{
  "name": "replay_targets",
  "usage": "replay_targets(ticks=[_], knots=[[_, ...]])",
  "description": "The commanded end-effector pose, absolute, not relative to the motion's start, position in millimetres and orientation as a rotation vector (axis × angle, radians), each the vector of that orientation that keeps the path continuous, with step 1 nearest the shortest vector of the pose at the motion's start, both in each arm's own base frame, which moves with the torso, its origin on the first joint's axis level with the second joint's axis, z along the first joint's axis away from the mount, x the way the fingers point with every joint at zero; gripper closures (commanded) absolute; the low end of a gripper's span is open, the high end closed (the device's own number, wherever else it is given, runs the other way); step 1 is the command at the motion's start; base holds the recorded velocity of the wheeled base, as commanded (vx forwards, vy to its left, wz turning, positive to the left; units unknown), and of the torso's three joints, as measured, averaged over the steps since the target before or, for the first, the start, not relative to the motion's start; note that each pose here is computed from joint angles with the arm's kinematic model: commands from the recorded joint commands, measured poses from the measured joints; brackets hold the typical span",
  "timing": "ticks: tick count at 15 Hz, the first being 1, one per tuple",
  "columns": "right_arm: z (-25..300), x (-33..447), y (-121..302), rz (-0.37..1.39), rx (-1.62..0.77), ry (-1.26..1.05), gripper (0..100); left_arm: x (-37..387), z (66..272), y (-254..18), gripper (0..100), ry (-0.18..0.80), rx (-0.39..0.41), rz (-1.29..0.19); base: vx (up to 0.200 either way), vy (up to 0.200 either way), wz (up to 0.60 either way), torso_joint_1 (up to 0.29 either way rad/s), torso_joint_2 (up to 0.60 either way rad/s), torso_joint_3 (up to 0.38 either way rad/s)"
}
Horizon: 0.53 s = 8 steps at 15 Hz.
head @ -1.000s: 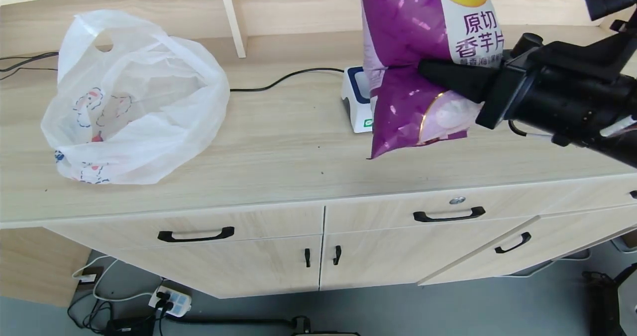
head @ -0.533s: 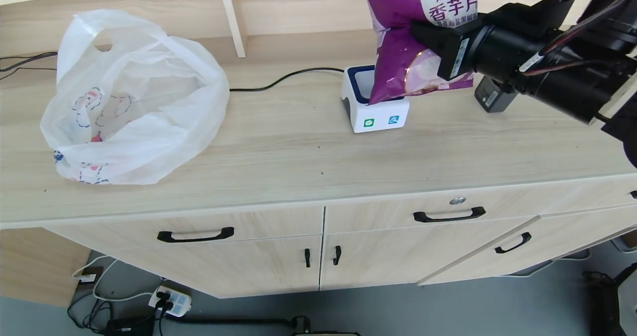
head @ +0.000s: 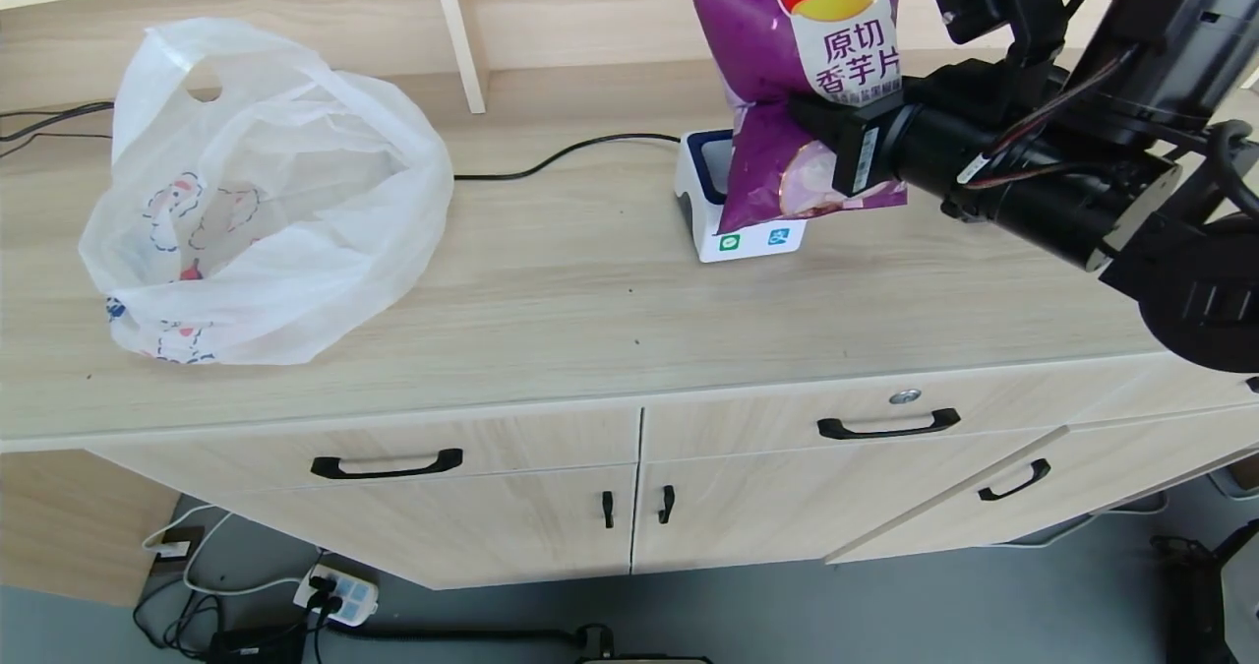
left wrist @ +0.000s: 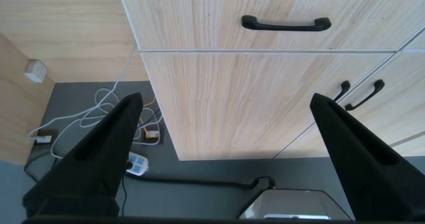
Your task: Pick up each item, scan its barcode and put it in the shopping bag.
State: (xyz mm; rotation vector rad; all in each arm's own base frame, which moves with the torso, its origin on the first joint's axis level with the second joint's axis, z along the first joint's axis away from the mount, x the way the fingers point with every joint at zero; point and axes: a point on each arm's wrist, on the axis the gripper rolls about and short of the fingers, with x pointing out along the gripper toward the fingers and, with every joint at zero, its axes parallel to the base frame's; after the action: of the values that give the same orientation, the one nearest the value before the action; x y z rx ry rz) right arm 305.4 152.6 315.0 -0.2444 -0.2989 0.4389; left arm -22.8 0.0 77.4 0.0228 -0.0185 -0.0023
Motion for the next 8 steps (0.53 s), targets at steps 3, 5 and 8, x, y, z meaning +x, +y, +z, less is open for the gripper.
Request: replay_targets(ticks=[3, 5, 8], knots=[[315.9, 304.0, 144.8, 0.423, -0.245, -0.297, 100, -22.7, 77.4, 0.0, 0, -0.017, 0.023, -0.003, 0.0, 0.0, 0.0, 0.0, 0.0, 0.0], [315.4, 304.2, 144.4, 0.421, -0.247, -0.296, 100, -22.7, 77.4, 0.0, 0, -0.017, 0.023, -0.003, 0.0, 0.0, 0.0, 0.0, 0.0, 0.0], [320.7, 298.8, 141.8, 0.417, -0.24, -0.319, 100, -22.7, 77.4, 0.0, 0, -0.017, 0.023, -0.003, 0.0, 0.0, 0.0, 0.0, 0.0, 0.0]])
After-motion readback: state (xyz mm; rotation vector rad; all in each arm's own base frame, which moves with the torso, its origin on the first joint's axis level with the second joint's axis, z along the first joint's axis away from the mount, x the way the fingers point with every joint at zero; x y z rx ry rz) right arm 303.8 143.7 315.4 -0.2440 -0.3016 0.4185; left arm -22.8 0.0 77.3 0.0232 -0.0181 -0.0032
